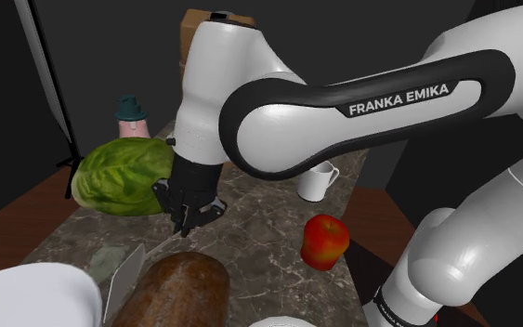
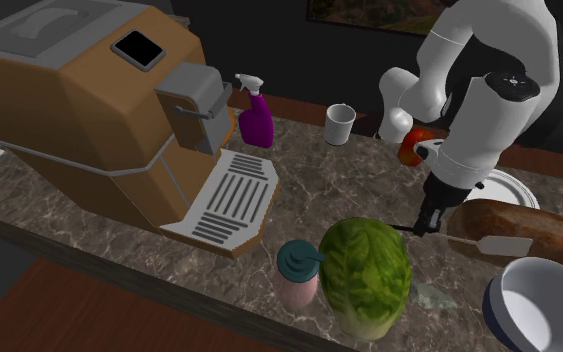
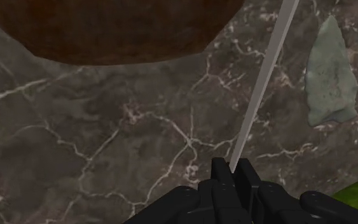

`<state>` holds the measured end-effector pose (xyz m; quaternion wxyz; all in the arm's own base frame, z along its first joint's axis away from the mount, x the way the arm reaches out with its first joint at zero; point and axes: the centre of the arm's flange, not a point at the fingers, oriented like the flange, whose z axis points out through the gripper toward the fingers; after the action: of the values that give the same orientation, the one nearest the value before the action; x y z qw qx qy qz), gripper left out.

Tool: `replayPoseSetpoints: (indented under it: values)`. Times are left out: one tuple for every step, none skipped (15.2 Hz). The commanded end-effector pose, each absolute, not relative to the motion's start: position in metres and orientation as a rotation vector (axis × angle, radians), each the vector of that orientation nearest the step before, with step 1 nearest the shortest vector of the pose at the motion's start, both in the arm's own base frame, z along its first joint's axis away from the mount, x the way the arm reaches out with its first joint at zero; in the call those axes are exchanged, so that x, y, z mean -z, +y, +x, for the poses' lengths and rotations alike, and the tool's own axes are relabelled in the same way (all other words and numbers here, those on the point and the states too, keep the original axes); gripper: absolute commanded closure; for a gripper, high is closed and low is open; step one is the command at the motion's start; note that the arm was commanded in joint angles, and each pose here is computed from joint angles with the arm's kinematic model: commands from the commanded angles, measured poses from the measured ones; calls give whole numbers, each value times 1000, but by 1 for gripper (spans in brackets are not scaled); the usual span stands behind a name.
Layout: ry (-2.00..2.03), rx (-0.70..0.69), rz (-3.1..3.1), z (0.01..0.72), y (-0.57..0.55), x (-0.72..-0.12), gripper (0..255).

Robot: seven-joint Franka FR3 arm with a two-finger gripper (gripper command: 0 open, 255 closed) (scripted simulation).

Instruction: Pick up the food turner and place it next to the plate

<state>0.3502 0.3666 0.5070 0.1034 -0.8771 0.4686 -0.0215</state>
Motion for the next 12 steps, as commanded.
replayPoseSetpoints:
  values:
    - [1382,64,-2587,349,365,-496,255]
    - [1382,64,-2587,349,365,-491,255]
    - [1382,64,-2587,349,365,-481,255]
    - [1382,64,-2587,349,365,-481,255]
    - [1382,64,-2587,349,365,-481,255]
    - [1382,64,-2587,349,365,-481,255]
    - [1382,64,-2587,349,365,-481,255]
    - [1382,64,-2587,349,365,-481,255]
    - [1382,64,-2587,349,365,-481,255]
    - [1382,64,-2587,349,365,-481,255]
    - [1382,64,-2587,349,365,-481,255]
    - [1382,64,-2587,349,365,-481,0]
